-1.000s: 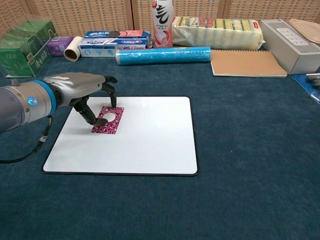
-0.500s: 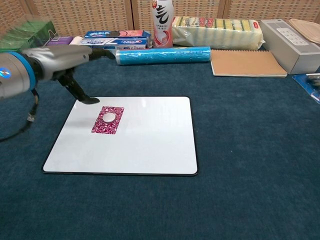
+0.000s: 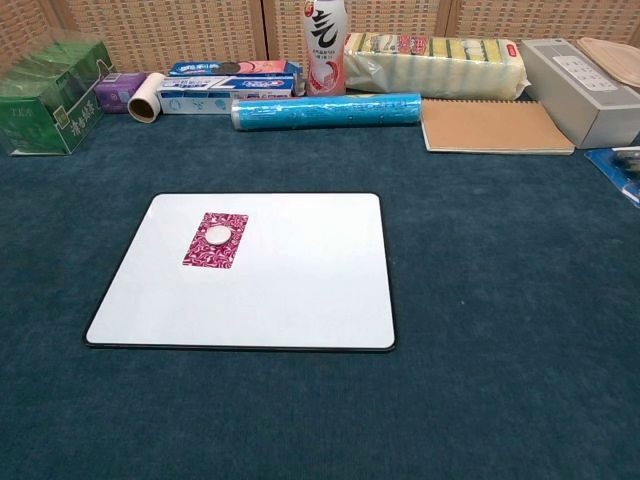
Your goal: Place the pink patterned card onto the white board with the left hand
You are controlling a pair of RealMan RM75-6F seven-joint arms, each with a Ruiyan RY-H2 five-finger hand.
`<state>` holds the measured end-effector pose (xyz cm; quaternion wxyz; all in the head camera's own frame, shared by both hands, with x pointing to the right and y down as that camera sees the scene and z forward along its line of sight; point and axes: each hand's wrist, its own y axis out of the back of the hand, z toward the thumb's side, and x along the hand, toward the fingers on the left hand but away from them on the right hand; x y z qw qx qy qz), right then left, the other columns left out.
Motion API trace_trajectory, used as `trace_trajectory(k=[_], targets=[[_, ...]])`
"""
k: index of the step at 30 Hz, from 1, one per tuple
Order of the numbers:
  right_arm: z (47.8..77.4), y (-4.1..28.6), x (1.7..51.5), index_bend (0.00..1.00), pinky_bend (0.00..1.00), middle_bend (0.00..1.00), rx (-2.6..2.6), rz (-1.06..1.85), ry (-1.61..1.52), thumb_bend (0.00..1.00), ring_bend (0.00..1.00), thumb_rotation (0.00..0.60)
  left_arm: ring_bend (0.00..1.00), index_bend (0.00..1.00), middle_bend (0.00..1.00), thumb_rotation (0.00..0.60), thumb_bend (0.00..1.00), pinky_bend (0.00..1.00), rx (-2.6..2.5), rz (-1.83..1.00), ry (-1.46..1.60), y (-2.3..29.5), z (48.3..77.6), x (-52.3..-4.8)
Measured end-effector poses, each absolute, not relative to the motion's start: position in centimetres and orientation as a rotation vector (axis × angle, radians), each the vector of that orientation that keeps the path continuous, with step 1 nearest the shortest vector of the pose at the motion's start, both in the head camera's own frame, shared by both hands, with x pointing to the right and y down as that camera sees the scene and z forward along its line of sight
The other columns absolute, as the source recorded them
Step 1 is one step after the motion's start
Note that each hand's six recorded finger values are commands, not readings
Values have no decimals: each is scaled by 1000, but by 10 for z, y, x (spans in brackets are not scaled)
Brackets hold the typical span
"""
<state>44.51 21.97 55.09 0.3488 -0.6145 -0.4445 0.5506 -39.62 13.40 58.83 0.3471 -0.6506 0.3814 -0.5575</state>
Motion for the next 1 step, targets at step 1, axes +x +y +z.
trace_trajectory(k=[1], targets=[[550, 219, 445, 172, 165, 29, -1580, 1428, -1150, 43, 54, 600, 0, 0, 0, 600, 84, 34, -1681, -1452, 1012, 143, 583, -408]])
